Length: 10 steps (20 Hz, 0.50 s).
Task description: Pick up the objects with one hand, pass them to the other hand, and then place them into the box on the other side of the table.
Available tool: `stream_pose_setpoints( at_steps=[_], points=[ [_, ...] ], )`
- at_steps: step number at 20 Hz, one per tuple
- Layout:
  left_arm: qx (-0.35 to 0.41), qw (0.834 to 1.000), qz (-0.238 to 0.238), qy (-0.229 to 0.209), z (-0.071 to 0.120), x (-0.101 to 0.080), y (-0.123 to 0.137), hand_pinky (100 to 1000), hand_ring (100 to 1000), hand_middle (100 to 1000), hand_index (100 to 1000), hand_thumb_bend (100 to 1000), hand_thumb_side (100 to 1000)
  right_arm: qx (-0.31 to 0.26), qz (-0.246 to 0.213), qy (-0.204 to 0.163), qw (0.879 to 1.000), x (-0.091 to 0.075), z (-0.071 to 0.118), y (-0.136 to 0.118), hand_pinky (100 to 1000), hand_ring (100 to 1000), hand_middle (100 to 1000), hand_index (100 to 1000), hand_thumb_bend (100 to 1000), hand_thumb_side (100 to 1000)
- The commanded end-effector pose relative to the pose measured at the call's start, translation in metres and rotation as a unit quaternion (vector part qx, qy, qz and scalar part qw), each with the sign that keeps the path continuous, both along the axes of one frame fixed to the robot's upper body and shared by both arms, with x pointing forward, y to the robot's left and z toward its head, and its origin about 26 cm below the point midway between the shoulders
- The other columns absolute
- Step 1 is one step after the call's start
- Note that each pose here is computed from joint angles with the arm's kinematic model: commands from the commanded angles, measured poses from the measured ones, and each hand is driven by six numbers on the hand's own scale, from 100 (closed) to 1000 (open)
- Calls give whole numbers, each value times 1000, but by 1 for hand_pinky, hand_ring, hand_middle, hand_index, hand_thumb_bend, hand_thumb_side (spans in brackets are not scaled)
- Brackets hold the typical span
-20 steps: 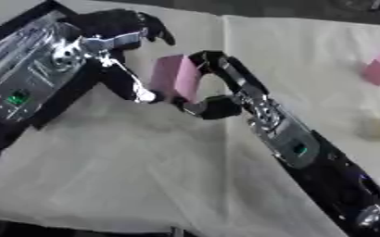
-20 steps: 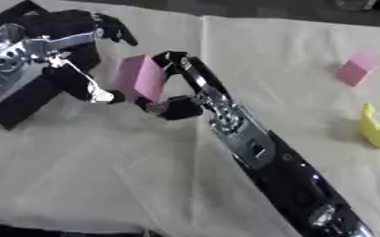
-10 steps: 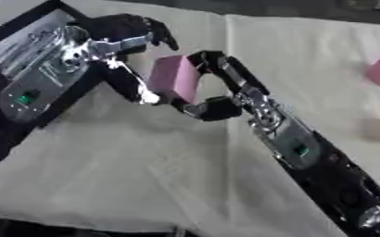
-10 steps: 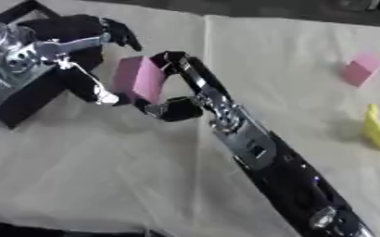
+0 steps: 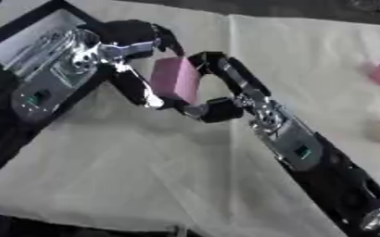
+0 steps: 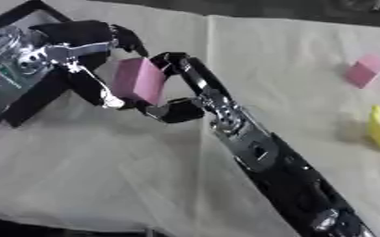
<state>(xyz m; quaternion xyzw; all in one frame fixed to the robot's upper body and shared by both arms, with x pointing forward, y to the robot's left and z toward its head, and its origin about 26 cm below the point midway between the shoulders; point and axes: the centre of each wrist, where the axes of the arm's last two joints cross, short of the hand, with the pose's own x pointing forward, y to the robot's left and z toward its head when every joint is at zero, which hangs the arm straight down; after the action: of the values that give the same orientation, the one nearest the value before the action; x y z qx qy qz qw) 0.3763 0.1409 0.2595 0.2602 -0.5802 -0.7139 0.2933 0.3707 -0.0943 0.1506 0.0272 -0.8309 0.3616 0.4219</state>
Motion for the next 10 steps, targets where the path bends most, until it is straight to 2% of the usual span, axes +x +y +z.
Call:
stream_pose_setpoints(
  at_steps=[1, 4, 7, 10],
  points=[
    [1, 1000, -3, -13, 7, 0, -1, 838, 830, 814, 842, 442, 315, 6, 9, -18, 1000, -1, 11, 3, 797, 573, 475, 588, 389, 100],
    [-6, 1000, -3, -15, 6, 0, -1, 816, 800, 777, 808, 419, 297, 6, 10, -17, 1000, -1, 10, 4, 797, 573, 494, 588, 378, 100],
    [-5, 1000, -2, -16, 4, 1, -2, 807, 783, 755, 794, 419, 299, 7, 8, -15, 1000, -1, 10, 3, 796, 572, 494, 587, 321, 100],
    [-8, 1000, 1, -16, 2, 3, -1, 781, 738, 694, 753, 375, 297, 7, 7, -13, 1000, -2, 9, 1, 796, 572, 494, 587, 312, 100]
  ],
)
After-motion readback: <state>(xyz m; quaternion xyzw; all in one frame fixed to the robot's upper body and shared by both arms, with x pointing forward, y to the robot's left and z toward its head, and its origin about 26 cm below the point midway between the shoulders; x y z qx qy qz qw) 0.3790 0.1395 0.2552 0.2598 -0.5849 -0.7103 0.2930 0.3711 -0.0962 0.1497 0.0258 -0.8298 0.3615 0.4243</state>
